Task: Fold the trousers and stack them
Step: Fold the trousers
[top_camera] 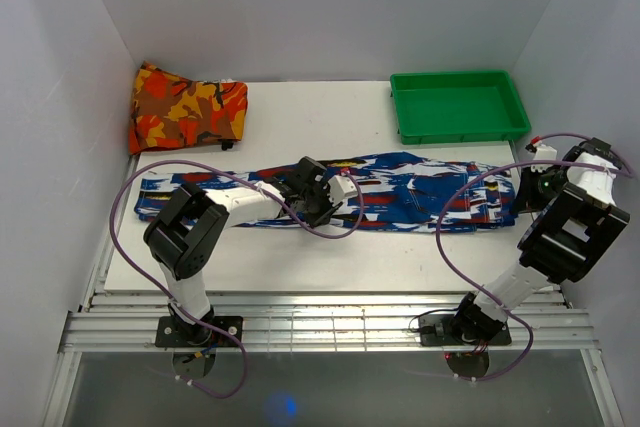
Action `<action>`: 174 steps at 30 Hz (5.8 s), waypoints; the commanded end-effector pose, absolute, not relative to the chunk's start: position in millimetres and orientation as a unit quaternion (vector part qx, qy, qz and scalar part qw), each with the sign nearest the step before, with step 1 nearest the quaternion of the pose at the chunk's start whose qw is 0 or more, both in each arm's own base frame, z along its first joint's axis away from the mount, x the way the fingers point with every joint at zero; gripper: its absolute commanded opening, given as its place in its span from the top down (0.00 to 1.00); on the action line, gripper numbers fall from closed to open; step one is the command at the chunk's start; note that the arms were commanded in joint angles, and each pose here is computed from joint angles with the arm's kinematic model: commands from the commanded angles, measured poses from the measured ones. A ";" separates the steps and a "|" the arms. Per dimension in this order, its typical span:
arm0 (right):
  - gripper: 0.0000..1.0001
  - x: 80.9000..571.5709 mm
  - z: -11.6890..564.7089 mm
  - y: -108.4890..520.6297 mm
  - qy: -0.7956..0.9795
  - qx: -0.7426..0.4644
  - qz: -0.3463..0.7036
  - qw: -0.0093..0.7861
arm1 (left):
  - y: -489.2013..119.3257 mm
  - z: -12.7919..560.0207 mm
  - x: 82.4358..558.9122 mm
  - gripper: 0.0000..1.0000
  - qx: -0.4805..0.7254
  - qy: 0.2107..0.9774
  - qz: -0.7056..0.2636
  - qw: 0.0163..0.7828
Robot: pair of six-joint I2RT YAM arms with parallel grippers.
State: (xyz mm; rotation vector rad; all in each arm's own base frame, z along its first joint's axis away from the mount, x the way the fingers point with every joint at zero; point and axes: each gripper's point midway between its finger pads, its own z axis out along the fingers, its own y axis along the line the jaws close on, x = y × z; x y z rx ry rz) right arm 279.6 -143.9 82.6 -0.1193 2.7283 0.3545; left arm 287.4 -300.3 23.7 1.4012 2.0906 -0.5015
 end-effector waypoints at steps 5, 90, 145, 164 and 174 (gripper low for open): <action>0.92 297.1 79.5 -159.1 0.973 -0.050 0.094 0.207 | -277.2 -3.6 270.2 0.74 0.524 0.805 -0.172 0.220; 0.92 281.7 13.5 -150.8 0.988 -0.057 0.064 0.125 | -316.2 18.3 265.3 0.96 0.564 0.765 -0.185 0.250; 0.25 291.2 22.6 -84.2 0.964 -0.240 0.056 0.095 | 60.2 54.6 270.4 0.38 0.085 0.976 -0.060 0.193; 0.48 397.5 123.0 83.5 0.884 -0.340 0.186 0.262 | -0.2 135.4 417.0 0.45 0.152 0.904 -0.188 0.353; 0.62 385.0 38.7 101.8 0.889 -0.400 0.127 0.182 | 31.2 57.9 404.2 0.59 0.083 0.956 -0.129 0.251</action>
